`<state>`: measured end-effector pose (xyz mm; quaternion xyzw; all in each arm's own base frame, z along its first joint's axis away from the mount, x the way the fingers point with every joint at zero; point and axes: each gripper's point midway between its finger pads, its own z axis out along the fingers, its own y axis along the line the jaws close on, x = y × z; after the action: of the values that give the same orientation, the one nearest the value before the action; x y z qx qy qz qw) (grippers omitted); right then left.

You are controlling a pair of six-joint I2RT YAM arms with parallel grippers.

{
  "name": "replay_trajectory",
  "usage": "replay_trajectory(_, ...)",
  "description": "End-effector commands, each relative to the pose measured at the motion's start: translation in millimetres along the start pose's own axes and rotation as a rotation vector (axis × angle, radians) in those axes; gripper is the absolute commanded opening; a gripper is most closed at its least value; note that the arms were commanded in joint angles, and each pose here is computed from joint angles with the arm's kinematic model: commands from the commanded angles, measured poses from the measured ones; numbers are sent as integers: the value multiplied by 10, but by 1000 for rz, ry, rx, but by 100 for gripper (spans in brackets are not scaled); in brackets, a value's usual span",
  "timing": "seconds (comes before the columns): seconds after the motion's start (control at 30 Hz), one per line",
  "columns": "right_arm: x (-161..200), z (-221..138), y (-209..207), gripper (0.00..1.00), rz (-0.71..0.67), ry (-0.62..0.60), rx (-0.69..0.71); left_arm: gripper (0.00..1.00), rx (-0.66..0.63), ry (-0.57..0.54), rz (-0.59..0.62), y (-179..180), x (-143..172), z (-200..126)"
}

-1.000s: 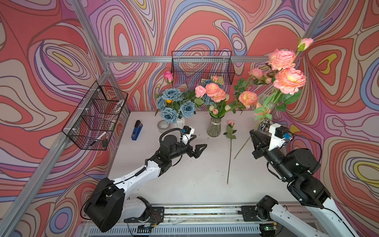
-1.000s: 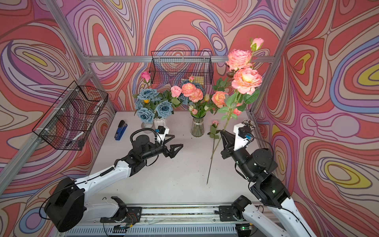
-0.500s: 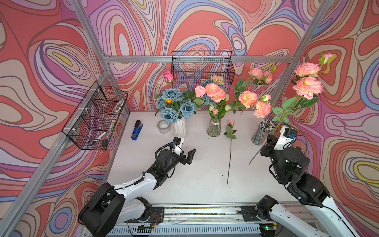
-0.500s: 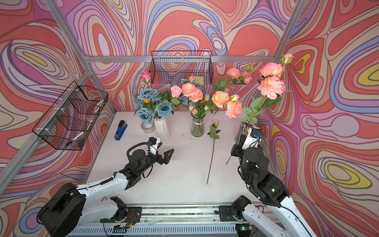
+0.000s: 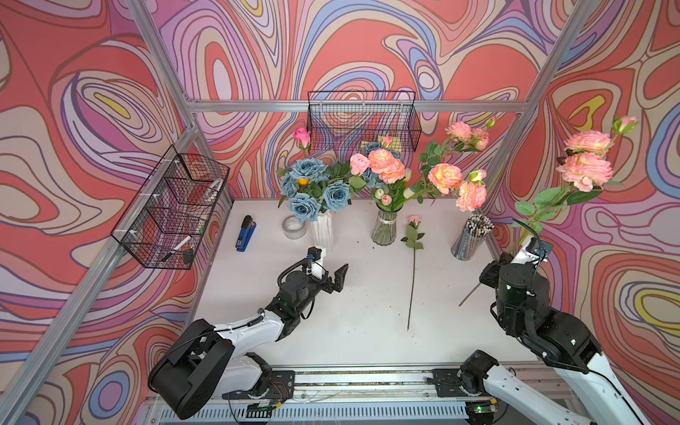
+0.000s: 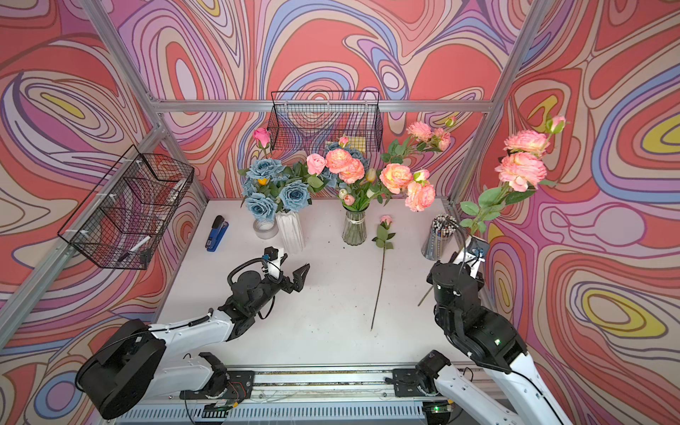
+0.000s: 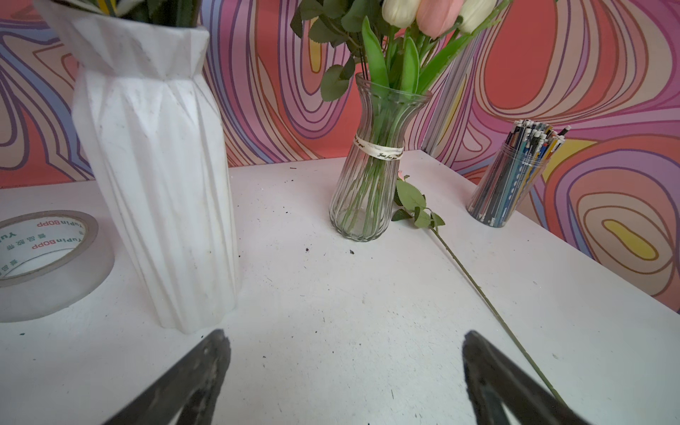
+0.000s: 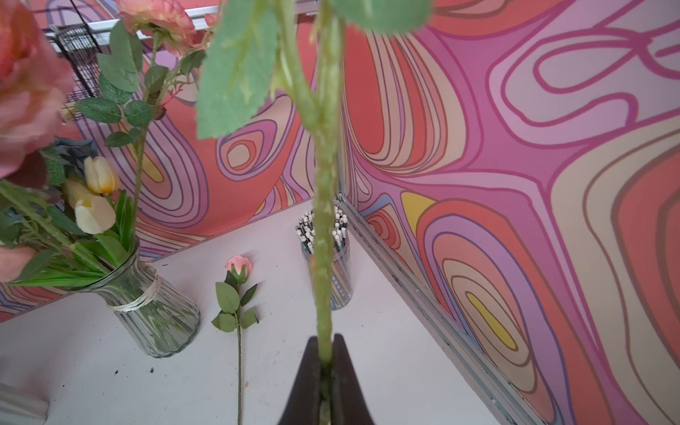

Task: Pick out pink flowers from the vase
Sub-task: Place the flower at the center of the board.

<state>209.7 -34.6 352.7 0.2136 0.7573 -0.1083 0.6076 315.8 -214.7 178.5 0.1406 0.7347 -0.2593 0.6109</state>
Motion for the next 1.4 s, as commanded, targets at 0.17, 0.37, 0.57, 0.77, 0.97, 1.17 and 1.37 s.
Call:
replay_trajectory(0.17,201,25,-120,0,-16,47,69,98,37,-63,-11,-76,-123,2)
replay_trajectory(0.37,426,149,240,0,-80,141,-35,98,71,-70,-15,-130,-113,13)
replay_trajectory(0.57,732,393,567,0,-102,282,-124,98,95,-92,-14,-167,-132,-24)
replay_trajectory(0.77,1056,725,658,0,-21,416,-229,98,106,-107,7,-190,-175,-86)
replay_trajectory(0.97,1483,883,1070,0,-11,535,-416,98,116,-113,39,-212,-187,-90)
replay_trajectory(1.17,1824,974,1356,0,8,647,-522,99,121,-136,65,-223,-217,-73)
replay_trajectory(1.37,2065,1056,1508,0,63,686,-575,100,113,-153,67,-213,-257,-3)
